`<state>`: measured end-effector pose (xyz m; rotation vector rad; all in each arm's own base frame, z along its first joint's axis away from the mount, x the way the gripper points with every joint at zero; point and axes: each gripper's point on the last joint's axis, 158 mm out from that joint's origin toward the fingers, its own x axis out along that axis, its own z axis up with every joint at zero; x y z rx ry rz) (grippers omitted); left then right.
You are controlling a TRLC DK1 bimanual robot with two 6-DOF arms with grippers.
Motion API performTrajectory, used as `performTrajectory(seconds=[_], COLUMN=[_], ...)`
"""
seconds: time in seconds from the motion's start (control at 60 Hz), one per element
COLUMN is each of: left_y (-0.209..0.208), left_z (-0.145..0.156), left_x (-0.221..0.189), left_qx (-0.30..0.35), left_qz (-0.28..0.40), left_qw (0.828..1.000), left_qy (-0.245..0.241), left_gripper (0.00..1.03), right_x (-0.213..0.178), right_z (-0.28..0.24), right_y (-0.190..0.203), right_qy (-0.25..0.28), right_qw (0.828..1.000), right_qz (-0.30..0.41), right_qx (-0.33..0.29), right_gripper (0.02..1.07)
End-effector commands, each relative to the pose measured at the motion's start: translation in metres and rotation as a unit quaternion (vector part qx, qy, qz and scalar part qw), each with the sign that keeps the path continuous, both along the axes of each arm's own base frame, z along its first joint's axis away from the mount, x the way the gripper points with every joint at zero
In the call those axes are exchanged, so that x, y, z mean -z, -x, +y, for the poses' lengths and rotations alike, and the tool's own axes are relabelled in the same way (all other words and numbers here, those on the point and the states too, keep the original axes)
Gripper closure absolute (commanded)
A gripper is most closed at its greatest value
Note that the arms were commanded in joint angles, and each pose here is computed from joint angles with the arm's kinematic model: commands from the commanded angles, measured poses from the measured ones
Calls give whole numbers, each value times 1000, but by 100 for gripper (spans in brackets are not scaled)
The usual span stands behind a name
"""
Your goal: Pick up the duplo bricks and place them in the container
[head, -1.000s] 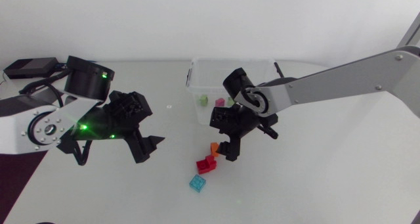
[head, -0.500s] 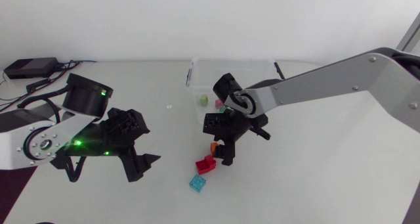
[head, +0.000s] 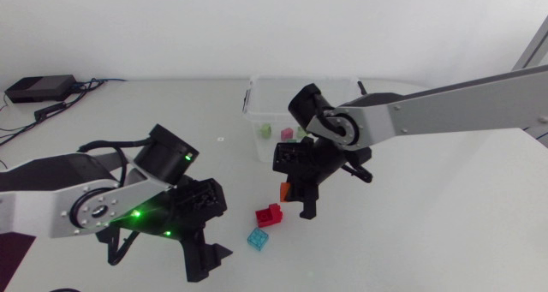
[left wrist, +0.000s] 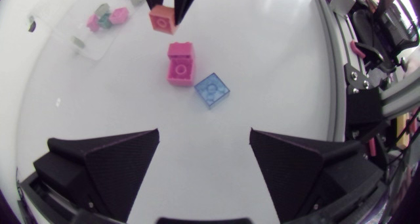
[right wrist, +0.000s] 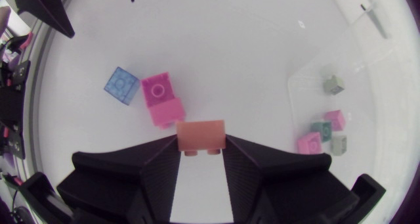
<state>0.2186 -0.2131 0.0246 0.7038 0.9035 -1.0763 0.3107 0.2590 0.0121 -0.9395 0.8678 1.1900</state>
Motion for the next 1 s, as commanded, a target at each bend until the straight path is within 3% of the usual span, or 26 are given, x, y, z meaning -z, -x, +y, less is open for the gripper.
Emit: performTrajectory(seconds=[0.0,0.333,0.6,0.767,0.85,0.983], left_y=[1,-13,-8,-2,-1,4], left_z=[-15,-55,-59,-55,-54,-50], left_x=[3,28,54,67,71,65], left_qx=[-22,-72,-92,-102,-105,-101], left_qz=[33,70,95,112,117,119], left_qw=[999,994,986,981,980,979], left_qy=[4,-54,-100,-119,-124,-128], left_gripper=[7,10,18,38,64,67], right_x=[-12,-58,-100,-124,-139,-166], right_z=[-9,-30,-51,-63,-67,-75], right_y=[9,22,4,-14,-29,-62], right_qy=[-8,-51,-85,-108,-125,-161], right_qw=[1000,996,988,980,972,953], right_qz=[-2,-42,-90,-115,-133,-169], right_qx=[15,56,96,123,146,194], right_gripper=[84,84,84,84,84,84])
